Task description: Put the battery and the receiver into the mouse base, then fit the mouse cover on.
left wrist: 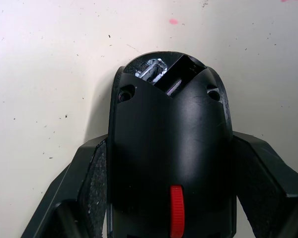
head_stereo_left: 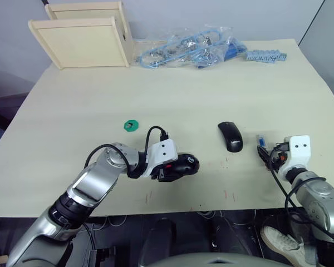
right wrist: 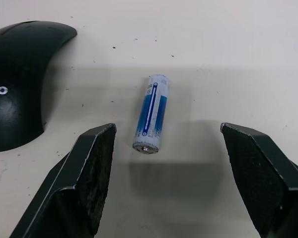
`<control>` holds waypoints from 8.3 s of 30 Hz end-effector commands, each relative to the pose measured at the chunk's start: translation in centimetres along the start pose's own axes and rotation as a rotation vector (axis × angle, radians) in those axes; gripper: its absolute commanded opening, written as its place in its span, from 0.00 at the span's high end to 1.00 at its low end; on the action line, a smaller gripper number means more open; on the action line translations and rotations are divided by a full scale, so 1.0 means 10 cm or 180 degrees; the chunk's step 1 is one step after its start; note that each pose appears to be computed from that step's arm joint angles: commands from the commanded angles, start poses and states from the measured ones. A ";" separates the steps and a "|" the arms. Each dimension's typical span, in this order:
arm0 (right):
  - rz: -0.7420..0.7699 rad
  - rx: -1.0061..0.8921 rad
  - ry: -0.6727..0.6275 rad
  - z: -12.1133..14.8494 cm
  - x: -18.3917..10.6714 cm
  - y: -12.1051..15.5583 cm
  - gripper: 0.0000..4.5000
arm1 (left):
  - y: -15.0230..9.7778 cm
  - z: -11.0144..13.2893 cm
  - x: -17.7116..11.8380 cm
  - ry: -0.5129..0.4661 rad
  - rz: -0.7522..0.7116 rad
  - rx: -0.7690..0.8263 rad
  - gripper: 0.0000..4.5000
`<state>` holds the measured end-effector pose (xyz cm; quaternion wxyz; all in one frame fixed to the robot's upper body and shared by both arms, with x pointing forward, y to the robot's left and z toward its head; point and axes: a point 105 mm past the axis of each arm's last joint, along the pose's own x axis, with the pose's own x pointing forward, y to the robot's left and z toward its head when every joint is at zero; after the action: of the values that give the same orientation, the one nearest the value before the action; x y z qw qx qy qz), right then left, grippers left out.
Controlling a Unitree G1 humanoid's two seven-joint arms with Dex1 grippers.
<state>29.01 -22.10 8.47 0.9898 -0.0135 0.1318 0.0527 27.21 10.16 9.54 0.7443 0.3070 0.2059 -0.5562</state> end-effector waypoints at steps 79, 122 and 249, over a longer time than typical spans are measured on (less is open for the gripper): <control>0.2971 -0.1185 0.2055 0.47 -0.33 1.77 0.99 | -0.12 -0.22 0.00 0.0195 -0.0171 0.0003 0.35; 0.3308 -0.0655 0.0619 0.77 -0.64 1.64 0.14 | -0.18 -0.14 -0.03 0.0169 -0.0160 -0.0045 0.35; 0.3326 -0.1241 -0.0479 0.27 -1.05 0.56 0.00 | -0.01 0.02 -0.10 0.0029 -0.0066 -0.0013 0.01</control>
<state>19.29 -17.85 13.01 0.8215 -0.1178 0.0577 0.5550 26.83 10.24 9.11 0.7309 0.3024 0.2339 -0.5654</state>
